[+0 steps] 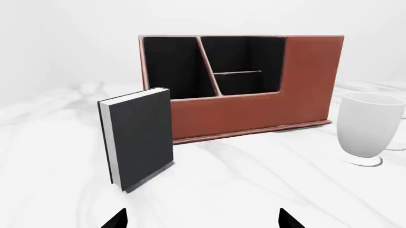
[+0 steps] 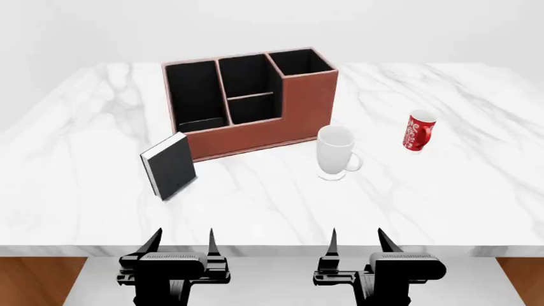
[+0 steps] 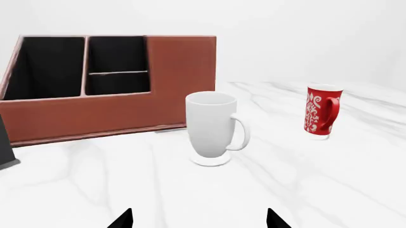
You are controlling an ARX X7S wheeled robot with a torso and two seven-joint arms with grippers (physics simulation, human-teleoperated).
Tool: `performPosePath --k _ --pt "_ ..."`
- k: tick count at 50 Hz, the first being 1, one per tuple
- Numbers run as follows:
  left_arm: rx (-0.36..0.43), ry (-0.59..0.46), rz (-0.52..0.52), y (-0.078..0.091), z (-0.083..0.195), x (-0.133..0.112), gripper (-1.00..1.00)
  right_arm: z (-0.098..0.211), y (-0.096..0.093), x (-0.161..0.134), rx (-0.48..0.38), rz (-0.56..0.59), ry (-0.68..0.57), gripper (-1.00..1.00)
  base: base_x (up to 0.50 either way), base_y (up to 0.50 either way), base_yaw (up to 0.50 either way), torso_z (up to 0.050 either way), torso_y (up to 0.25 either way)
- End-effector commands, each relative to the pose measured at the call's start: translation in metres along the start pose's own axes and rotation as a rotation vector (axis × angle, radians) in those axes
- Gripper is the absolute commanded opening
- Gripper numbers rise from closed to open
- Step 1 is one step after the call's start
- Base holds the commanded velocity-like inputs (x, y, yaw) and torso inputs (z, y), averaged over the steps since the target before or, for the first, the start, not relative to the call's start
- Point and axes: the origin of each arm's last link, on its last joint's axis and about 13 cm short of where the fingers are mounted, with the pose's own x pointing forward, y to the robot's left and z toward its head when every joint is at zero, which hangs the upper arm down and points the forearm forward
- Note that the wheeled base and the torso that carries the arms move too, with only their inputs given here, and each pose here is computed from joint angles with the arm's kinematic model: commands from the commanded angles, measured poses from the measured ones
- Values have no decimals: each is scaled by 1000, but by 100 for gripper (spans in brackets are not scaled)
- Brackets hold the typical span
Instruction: Pick up the red mug and place it to the right of the caddy.
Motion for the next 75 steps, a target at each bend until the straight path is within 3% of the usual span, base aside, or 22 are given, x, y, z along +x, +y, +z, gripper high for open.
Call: performPosePath --k 1,6,8,51,53,56,61,63,64,66,67,70,75 --pt "5 0 -9 0 0 0 100 1 0 1 19 20 4 100 0 0 0 0 0" --pt "14 4 -11 -1 -1 -1 100 2 2 0 9 43 2 100 0 0 0 0 0" --pt "17 6 -12 -1 -2 0 100 2 2 0 47 73 1 100 0 -39 0 0 0" --pt "46 25 -10 -2 -4 1 100 0 0 5 50 62 58 100 0 -475 0 0 0" --pt "62 82 29 -4 5 5 100 10 -2 9 58 52 57 100 0 0 0 0 0" --pt "59 36 42 -6 51 11 100 37 -3 18 23 70 30 100 0 0 0 0 0" --pt "-42 -186 46 -11 153 18 100 81 -4 28 -28 70 -42 100 0 0 0 0 0" --pt "-47 -236 49 -11 171 14 100 85 -6 28 -3 59 -64 100 0 0 0 0 0" --pt "-98 -242 16 -11 180 10 100 84 -8 26 19 55 -79 100 0 0 0 0 0" --pt "-104 -259 13 -11 180 5 100 80 -8 28 -9 56 -49 100 0 0 0 0 0" --pt "-57 -269 10 -12 179 5 100 82 -8 27 7 53 -86 100 0 0 0 0 0" --pt "-103 -225 -38 -10 178 5 100 83 -9 24 9 66 -126 100 92 0 0 0 0" --pt "-85 -231 -10 -8 176 10 100 88 -7 21 11 63 -131 100 455 0 0 0 0"
